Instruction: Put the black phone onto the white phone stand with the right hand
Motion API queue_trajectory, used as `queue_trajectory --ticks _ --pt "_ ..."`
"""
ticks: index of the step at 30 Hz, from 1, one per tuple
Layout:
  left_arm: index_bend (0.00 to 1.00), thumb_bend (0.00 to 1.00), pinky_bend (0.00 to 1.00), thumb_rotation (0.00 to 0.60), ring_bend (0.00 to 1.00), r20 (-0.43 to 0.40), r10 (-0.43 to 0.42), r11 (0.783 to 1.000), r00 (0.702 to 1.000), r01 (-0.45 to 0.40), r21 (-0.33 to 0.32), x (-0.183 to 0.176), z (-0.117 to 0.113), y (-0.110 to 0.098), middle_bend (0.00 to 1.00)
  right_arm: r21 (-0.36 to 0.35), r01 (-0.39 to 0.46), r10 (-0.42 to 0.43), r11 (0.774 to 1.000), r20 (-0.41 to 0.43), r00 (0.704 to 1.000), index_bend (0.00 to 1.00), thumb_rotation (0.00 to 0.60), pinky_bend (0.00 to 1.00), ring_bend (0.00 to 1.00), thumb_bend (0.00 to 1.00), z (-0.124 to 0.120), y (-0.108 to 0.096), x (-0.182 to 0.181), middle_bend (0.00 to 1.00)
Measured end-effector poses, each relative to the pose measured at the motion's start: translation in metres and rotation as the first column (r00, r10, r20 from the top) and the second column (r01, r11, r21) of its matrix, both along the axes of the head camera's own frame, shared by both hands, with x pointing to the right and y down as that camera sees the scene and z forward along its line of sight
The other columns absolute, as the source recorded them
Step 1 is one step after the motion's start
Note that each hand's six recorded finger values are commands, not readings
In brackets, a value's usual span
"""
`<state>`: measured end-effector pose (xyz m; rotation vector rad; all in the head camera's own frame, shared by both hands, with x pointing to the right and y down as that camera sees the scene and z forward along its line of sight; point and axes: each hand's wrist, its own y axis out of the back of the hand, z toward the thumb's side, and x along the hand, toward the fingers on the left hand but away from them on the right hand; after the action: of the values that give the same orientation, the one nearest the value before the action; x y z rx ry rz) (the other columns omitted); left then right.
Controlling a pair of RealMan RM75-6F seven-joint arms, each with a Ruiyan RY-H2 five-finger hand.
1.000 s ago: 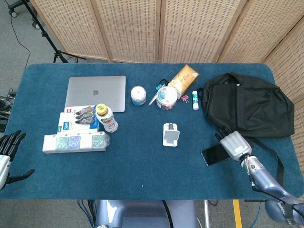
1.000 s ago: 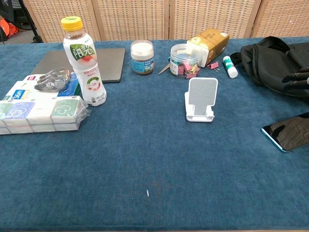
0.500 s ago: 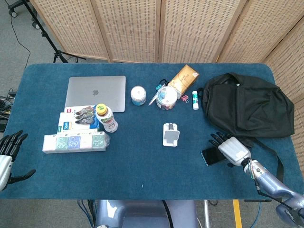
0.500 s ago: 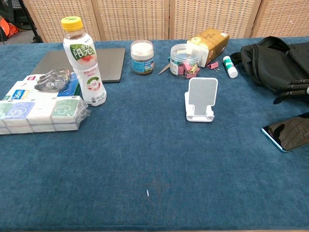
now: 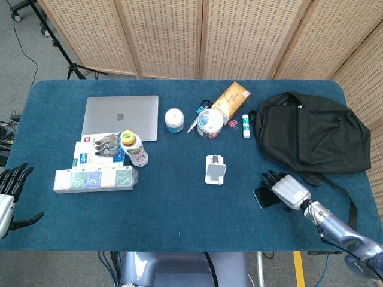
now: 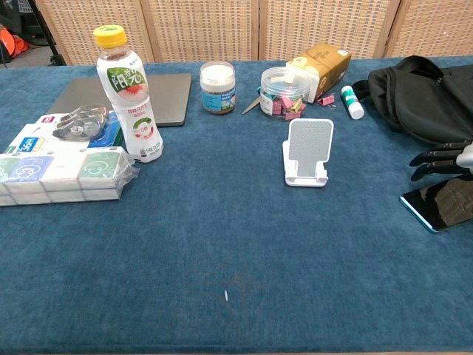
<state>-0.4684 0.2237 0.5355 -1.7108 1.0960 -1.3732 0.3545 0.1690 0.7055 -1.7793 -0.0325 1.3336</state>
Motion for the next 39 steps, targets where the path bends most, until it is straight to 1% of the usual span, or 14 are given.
queue_trajectory --ticks 4,10,13,16,19,20,23,25,27,29,33,39 --pt "0.0 0.0 0.0 0.6 0.0 0.003 0.001 1.0 1.0 -0.001 -0.003 0.001 0.001 0.001 0.0 -0.008 -0.023 0.023 1.0 -0.016 1.0 0.14 0.6 0.24 0.08 0.0 0.008 -0.006 0.008 0.08" --pt "0.0 0.0 0.0 0.6 0.0 0.009 0.002 1.0 1.0 -0.002 -0.008 0.001 0.003 0.0 0.0 -0.024 -0.024 0.023 0.999 -0.043 0.999 0.19 0.6 0.25 0.08 0.0 0.014 -0.004 0.017 0.11" --pt "0.0 0.0 0.0 0.6 0.0 0.008 0.001 1.0 1.0 -0.001 -0.009 0.001 0.004 0.0 0.0 -0.028 -0.034 0.032 0.999 -0.043 0.999 0.24 0.6 0.26 0.11 0.02 0.016 -0.002 0.019 0.14" --pt "0.0 0.0 0.0 0.6 0.0 0.009 0.003 1.0 1.0 -0.002 -0.01 0.002 0.004 0.001 0.0 -0.026 -0.042 0.04 0.999 -0.044 0.998 0.29 0.6 0.28 0.16 0.05 0.018 -0.002 0.022 0.2" --pt "0.0 0.0 0.0 0.6 0.0 0.01 0.001 1.0 1.0 -0.001 -0.012 0.002 0.004 0.001 0.0 -0.019 -0.055 0.054 0.998 -0.043 0.998 0.38 0.6 0.32 0.25 0.11 0.02 -0.002 0.026 0.32" --pt "0.0 0.0 0.0 0.6 0.0 0.01 0.001 1.0 1.0 -0.001 -0.012 0.002 0.004 0.001 0.0 -0.015 -0.058 0.058 0.998 -0.04 0.998 0.42 0.6 0.34 0.28 0.15 0.02 -0.002 0.027 0.36" --pt "0.0 0.0 0.0 0.6 0.0 0.012 0.002 1.0 1.0 -0.001 -0.015 0.002 0.005 0.001 0.0 -0.001 -0.068 0.068 0.998 -0.032 0.997 0.49 0.6 0.35 0.32 0.23 0.021 -0.002 0.031 0.42" --pt "0.0 0.0 0.0 0.6 0.0 0.014 0.004 1.0 1.0 -0.004 -0.016 0.002 0.006 0.001 0.0 0.006 -0.075 0.075 0.997 -0.03 0.997 0.51 0.6 0.38 0.34 0.28 0.021 -0.002 0.035 0.45" --pt "0.0 0.0 0.0 0.6 0.0 0.015 0.004 1.0 1.0 -0.003 -0.018 0.002 0.006 0.001 0.0 0.011 -0.082 0.082 0.997 -0.027 0.996 0.53 0.6 0.44 0.36 0.33 0.021 -0.001 0.038 0.46" --pt "0.0 0.0 0.0 0.6 0.0 0.013 0.003 1.0 1.0 -0.003 -0.018 0.003 0.006 0.001 0.0 0.02 -0.088 0.088 0.996 -0.017 0.996 0.54 0.6 0.47 0.37 0.36 0.02 -0.001 0.04 0.47" --pt "0.0 0.0 0.0 0.6 0.0 0.012 0.005 1.0 1.0 -0.004 -0.017 0.003 0.006 0.002 0.0 0.051 -0.087 0.086 0.995 0.024 0.996 0.55 0.6 0.47 0.38 0.39 0.011 -0.002 0.041 0.48" --pt "0.0 0.0 0.0 0.6 0.0 0.008 0.01 1.0 1.0 -0.01 -0.016 0.005 0.005 0.003 0.0 0.105 -0.068 0.058 0.992 0.097 0.994 0.55 0.6 0.47 0.38 0.41 -0.014 -0.007 0.035 0.48"
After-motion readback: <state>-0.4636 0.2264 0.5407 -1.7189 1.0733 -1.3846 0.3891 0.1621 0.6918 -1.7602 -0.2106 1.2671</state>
